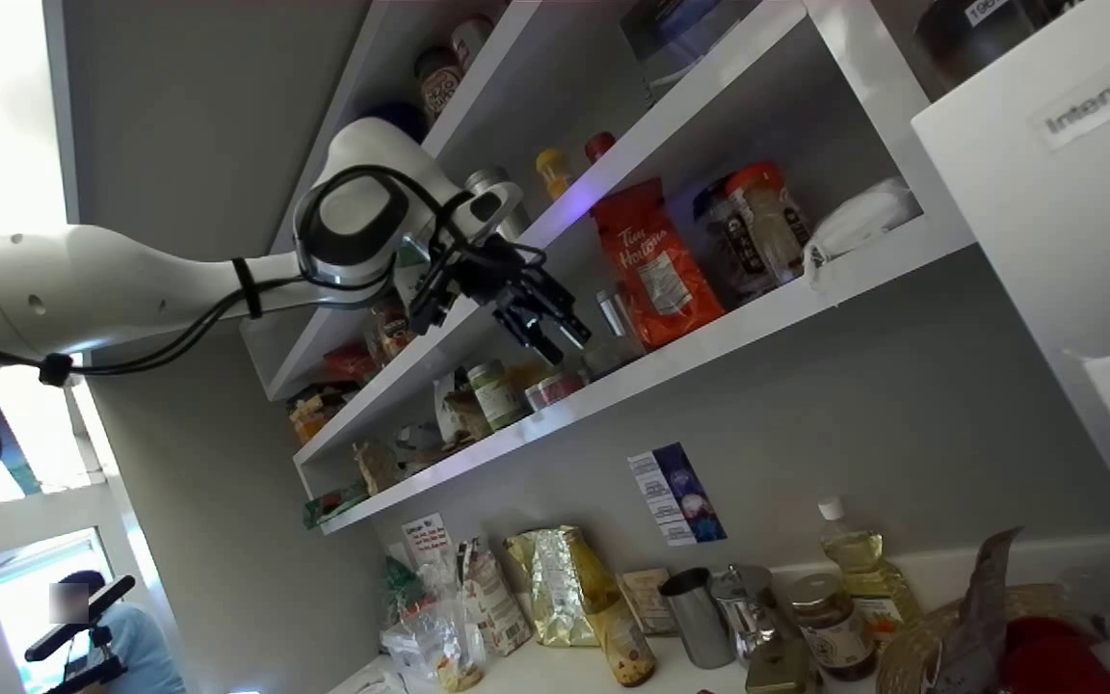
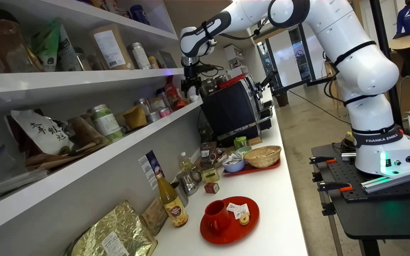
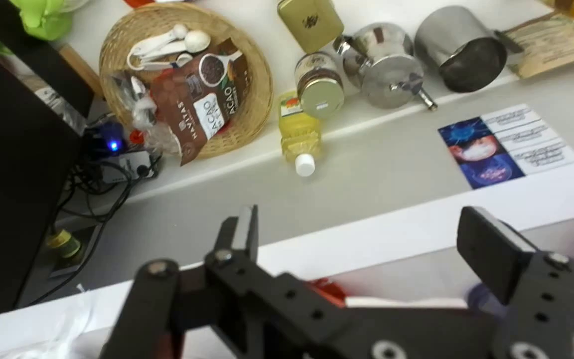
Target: Pick up the orange packet on the table and put it on the bottom shelf
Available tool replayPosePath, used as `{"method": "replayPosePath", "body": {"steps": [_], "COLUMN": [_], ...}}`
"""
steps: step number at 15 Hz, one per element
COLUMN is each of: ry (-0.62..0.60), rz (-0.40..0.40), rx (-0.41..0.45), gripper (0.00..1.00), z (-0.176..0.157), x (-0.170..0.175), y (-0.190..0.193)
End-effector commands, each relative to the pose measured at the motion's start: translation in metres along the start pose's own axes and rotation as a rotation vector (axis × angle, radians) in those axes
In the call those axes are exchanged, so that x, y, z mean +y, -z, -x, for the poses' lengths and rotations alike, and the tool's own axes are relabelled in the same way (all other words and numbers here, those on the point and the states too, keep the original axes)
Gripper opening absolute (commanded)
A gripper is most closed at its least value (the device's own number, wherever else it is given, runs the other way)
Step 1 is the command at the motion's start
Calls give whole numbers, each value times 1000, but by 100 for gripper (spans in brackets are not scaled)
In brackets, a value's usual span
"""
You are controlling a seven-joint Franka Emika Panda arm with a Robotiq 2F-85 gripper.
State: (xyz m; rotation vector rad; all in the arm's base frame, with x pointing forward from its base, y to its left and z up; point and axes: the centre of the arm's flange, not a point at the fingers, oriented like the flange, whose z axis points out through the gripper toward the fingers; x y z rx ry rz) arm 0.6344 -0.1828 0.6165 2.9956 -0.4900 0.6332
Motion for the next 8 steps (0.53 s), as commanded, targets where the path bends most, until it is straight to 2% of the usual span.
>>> {"method": "replayPosePath", "body": {"steps": [1,5,8], "ry": [77,130,149], "rz": [-77,-121,-139], "rx": [-37,-65,-46], "gripper": [100,100,100], "z": [83,129,172], "x": [-26,-75,-118], "y": [-5,-8,-9]}}
